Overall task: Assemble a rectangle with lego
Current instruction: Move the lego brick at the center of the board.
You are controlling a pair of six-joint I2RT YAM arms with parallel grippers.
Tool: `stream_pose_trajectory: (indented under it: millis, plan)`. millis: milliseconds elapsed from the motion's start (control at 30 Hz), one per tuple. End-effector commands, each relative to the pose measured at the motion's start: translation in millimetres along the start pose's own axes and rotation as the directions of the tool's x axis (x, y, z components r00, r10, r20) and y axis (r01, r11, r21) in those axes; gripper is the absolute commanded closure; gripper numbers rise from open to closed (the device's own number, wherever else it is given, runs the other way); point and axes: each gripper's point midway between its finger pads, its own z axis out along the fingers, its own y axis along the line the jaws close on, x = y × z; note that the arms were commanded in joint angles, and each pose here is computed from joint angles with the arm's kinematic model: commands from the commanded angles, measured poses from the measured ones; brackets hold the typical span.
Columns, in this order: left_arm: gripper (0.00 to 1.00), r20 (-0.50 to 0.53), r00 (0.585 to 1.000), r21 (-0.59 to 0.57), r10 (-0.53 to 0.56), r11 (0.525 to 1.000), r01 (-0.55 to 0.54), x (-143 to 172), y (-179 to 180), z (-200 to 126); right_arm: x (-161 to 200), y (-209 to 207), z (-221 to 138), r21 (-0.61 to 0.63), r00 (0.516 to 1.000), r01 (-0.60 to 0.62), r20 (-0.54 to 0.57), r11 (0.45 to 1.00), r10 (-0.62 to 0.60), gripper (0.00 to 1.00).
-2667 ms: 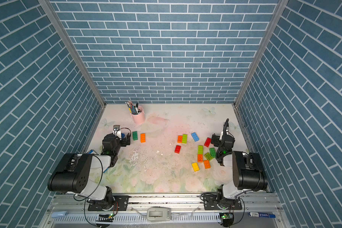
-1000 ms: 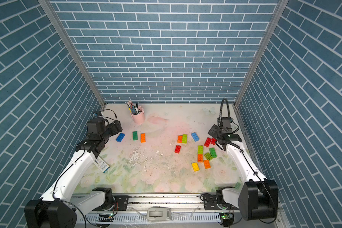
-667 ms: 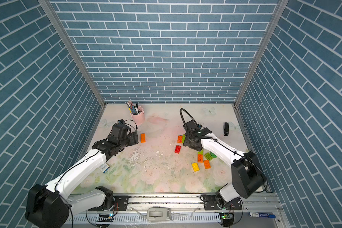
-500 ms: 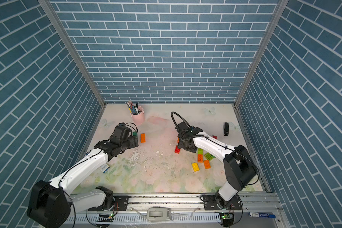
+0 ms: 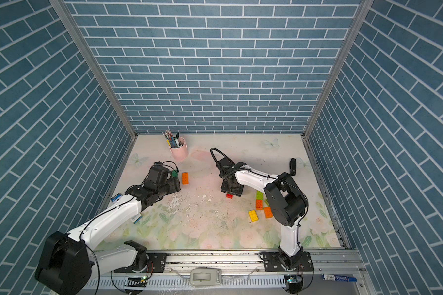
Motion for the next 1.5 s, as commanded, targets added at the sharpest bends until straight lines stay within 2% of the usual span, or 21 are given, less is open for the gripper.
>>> stream_pose_trajectory:
  millis: [0, 200, 267, 367, 467, 533, 700, 867, 933, 1000, 1067, 1167, 1233, 1333, 1467]
  plan:
    - [0.20, 0.002, 1.000, 0.012, -0.007, 1.000, 0.007, 1, -2, 3, 5, 9, 6, 0.010, 0.999, 0.038, -0.033, 0.999, -0.038, 0.51]
    - [0.20, -0.016, 1.000, -0.016, -0.003, 1.000, 0.003, 13, 11, 2, 18, 22, 14, 0.013, 0.971, 0.218, -0.099, 0.976, -0.216, 0.69]
    - [0.21, -0.016, 0.999, -0.024, -0.030, 0.999, 0.030, 14, 19, -1, 23, 36, 11, -0.031, 0.935, 0.339, -0.098, 0.940, -0.340, 0.72]
    - [0.22, -0.009, 0.994, -0.027, -0.113, 0.993, 0.112, 14, 37, -5, 33, 64, 2, -0.086, 0.856, 0.500, -0.099, 0.862, -0.507, 0.74]
    - [0.26, -0.015, 0.976, -0.034, -0.216, 0.976, 0.216, 17, 58, -7, 38, 83, 2, -0.088, 0.790, 0.598, -0.105, 0.797, -0.605, 0.75]
    - [0.27, -0.015, 0.970, -0.053, -0.241, 0.969, 0.240, 18, 67, -10, 41, 89, 7, -0.079, 0.775, 0.615, -0.123, 0.785, -0.620, 0.75]
    - [0.27, -0.030, 0.974, -0.055, -0.226, 0.973, 0.224, 18, 67, -15, 44, 95, 26, -0.067, 0.778, 0.609, -0.145, 0.790, -0.612, 0.75]
    - [0.27, -0.028, 0.982, -0.044, -0.189, 0.981, 0.187, 10, 63, -20, 39, 103, 23, -0.077, 0.780, 0.609, -0.124, 0.790, -0.613, 0.71]
    - [0.24, -0.007, 0.991, -0.082, -0.137, 0.987, 0.136, -3, 67, -30, 38, 102, 21, -0.074, 0.779, 0.610, -0.129, 0.789, -0.614, 0.65]
    - [0.22, 0.022, 0.995, -0.126, -0.096, 0.987, 0.098, -25, 73, -47, 40, 104, 17, -0.083, 0.767, 0.622, -0.133, 0.779, -0.627, 0.51]
    - [0.20, 0.030, 0.996, -0.141, -0.087, 0.986, 0.091, -46, 77, -63, 37, 109, 5, -0.100, 0.768, 0.623, -0.110, 0.776, -0.631, 0.43]
    - [0.19, 0.001, 0.996, -0.131, -0.091, 0.987, 0.090, -58, 84, -70, 27, 120, -26, -0.129, 0.778, 0.619, -0.033, 0.774, -0.628, 0.38]
    - [0.19, -0.030, 0.995, -0.114, -0.095, 0.989, 0.091, -59, 85, -68, 15, 123, -56, -0.143, 0.794, 0.606, 0.040, 0.783, -0.607, 0.38]
    - [0.20, -0.075, 0.986, -0.053, -0.150, 0.988, 0.146, -59, 81, -61, 3, 110, -76, -0.148, 0.830, 0.558, 0.099, 0.817, -0.549, 0.39]
    - [0.21, -0.028, 0.981, -0.008, -0.194, 0.981, 0.194, -73, 83, -66, -1, 75, -90, -0.141, 0.871, 0.487, 0.149, 0.862, -0.468, 0.42]
